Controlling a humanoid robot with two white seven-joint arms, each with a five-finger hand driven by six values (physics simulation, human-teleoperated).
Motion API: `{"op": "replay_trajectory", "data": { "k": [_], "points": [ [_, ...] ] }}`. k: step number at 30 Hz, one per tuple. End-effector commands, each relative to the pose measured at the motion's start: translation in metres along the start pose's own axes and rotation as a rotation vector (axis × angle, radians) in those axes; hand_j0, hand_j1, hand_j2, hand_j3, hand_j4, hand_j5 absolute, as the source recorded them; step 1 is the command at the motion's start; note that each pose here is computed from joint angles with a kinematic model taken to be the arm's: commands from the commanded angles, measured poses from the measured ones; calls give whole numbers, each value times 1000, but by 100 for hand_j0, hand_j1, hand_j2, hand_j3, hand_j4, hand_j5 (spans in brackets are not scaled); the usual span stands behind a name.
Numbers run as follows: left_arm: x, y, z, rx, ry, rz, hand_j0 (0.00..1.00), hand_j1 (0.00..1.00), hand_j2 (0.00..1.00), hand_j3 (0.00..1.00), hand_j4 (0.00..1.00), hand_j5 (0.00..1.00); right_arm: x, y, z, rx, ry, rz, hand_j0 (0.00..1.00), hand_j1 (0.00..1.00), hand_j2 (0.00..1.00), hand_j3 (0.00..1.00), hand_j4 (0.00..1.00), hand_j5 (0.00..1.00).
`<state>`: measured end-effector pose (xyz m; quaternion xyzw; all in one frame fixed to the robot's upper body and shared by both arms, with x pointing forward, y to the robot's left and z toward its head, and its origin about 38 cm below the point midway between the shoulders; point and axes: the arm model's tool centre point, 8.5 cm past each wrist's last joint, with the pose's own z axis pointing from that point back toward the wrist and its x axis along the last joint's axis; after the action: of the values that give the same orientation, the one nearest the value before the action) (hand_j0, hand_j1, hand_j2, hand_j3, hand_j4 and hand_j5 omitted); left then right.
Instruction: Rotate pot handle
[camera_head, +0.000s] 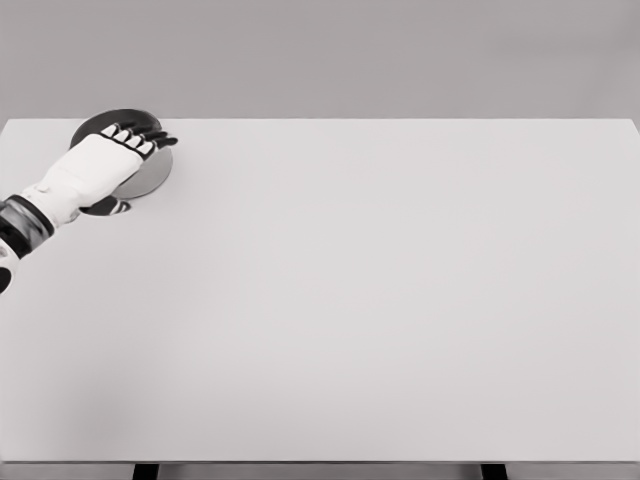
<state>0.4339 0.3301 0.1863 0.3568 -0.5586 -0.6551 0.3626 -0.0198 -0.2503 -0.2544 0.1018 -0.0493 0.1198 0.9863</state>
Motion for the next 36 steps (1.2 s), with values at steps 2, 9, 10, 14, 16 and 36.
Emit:
{"op": "replay_trajectory", "data": {
  "k": [2, 9, 10, 14, 16, 36],
  "points": [
    [-8, -2, -1, -2, 20, -10, 100, 100, 100, 100, 100, 100, 0, 0, 0, 0, 0, 0, 100, 100, 100, 100, 100, 100],
    [-7, -2, -1, -2, 19, -8, 100, 100, 100, 100, 100, 100, 0, 0, 0, 0, -1, 1, 100, 100, 100, 100, 100, 100],
    [-7, -2, -1, -2, 19, -10, 100, 100, 100, 100, 100, 100, 0, 0, 0, 0, -2, -1, 100, 100, 100, 100, 100, 100],
    [-7, -2, -1, -2, 20, -12, 100, 100, 100, 100, 100, 100, 0, 0, 0, 0, 0, 0, 100, 100, 100, 100, 100, 100],
    [-6, -2, -1, -3, 12, -41, 100, 100, 100, 100, 100, 100, 0, 0, 0, 0, 0, 0, 100, 100, 100, 100, 100, 100],
    [-16, -6, 11, 19, 57, -20, 100, 100, 100, 100, 100, 100, 0, 0, 0, 0, 0, 0, 100, 100, 100, 100, 100, 100]
  ]
}}
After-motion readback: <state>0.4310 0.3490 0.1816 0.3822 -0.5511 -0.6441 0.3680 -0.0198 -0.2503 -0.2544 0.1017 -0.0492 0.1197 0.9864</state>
